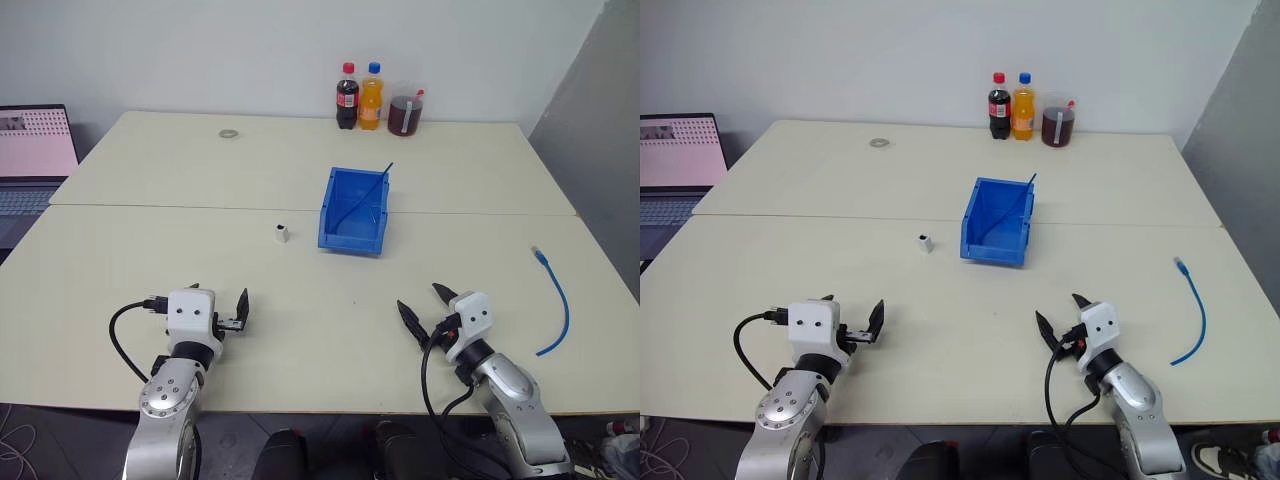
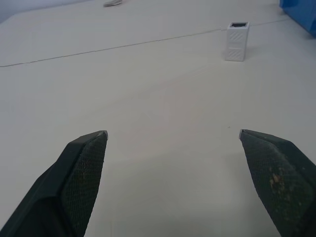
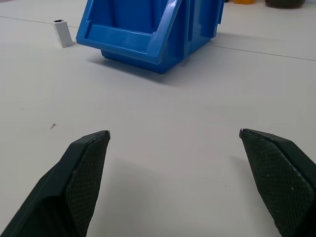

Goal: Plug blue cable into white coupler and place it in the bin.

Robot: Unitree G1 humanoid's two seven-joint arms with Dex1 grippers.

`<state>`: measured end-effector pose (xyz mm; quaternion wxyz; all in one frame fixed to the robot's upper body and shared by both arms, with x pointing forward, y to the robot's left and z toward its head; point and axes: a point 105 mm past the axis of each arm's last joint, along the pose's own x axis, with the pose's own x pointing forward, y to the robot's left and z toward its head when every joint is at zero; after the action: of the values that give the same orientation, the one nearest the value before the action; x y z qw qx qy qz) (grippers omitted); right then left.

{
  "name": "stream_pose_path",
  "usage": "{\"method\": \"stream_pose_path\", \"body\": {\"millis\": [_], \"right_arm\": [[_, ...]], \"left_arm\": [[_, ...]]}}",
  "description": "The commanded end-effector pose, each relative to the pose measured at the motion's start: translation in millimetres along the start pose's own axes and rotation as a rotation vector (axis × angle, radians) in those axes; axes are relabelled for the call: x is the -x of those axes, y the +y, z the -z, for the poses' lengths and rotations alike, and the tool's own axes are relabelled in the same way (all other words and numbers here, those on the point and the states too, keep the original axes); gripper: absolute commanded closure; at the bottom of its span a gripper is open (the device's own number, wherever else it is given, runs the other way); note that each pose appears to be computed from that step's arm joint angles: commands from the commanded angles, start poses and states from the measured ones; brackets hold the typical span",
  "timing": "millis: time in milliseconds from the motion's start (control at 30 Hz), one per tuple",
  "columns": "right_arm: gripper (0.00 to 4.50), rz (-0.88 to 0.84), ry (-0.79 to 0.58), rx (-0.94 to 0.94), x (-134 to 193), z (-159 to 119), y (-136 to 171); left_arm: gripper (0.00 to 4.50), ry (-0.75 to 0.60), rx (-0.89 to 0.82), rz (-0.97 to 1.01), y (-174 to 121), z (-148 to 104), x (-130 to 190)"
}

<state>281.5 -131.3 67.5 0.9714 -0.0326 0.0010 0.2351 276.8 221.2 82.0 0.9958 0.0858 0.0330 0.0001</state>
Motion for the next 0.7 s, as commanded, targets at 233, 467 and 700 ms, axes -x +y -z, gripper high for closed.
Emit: {"method": "stream_pose_path", "body": {"millis": [233, 467, 700], "right_arm": [[0.03, 0.005, -0.051, 0.031, 1.5, -12.5, -1.3], [0.03, 0.020, -0.129, 0.073, 13.6, -32.4, -2.2], [0.03, 0.277, -0.131, 0.141, 51.4, -57.6, -56.7]], "left_arm": [[0.00, -0.094, 0.075, 0.193, -14.6, -15.8, 8.6], [0.00, -0.177, -0.082, 0.549, -53.3, -43.3, 8.8], [0.00, -0.208, -0.210, 0.963, -101.9, -80.0, -5.4]]}}
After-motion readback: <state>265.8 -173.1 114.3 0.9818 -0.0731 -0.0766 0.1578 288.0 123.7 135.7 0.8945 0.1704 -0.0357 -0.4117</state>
